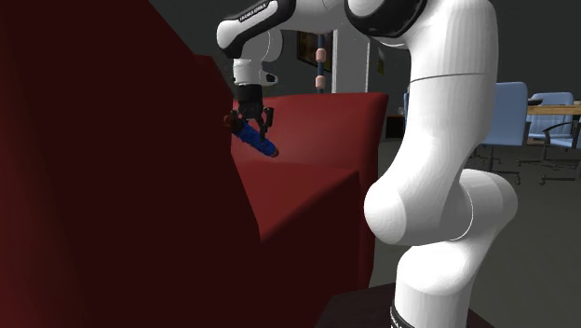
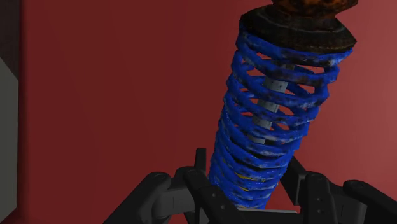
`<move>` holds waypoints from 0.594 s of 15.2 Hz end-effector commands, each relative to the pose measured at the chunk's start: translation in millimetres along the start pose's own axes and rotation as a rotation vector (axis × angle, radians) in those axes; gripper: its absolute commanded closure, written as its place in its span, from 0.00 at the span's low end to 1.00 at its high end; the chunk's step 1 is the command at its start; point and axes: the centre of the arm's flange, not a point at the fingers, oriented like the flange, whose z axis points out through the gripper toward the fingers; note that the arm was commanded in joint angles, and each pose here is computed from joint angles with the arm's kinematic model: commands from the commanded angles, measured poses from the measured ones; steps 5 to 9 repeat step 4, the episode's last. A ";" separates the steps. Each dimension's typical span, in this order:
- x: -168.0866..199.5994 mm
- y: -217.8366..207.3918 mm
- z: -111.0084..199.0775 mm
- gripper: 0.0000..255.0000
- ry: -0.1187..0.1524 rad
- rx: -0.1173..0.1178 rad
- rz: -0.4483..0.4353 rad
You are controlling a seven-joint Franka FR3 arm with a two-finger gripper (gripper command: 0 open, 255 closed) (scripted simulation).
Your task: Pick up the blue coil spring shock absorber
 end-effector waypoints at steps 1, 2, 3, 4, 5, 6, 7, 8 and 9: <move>-0.3 1.7 -11.5 1.00 0.000 0.000 0.000; -0.3 2.0 -16.7 1.00 0.000 0.000 0.000; -0.3 2.1 -17.5 1.00 0.000 0.000 0.000; -0.3 2.1 -17.5 1.00 0.000 0.000 0.000; -0.3 2.1 -17.5 1.00 0.000 0.000 0.000; -0.3 2.1 -17.5 1.00 0.000 0.000 0.000; -0.3 2.1 -17.5 1.00 0.000 0.000 0.000; -0.3 2.1 -17.5 1.00 0.000 0.000 0.000; -0.3 2.1 -17.5 1.00 0.000 0.000 0.000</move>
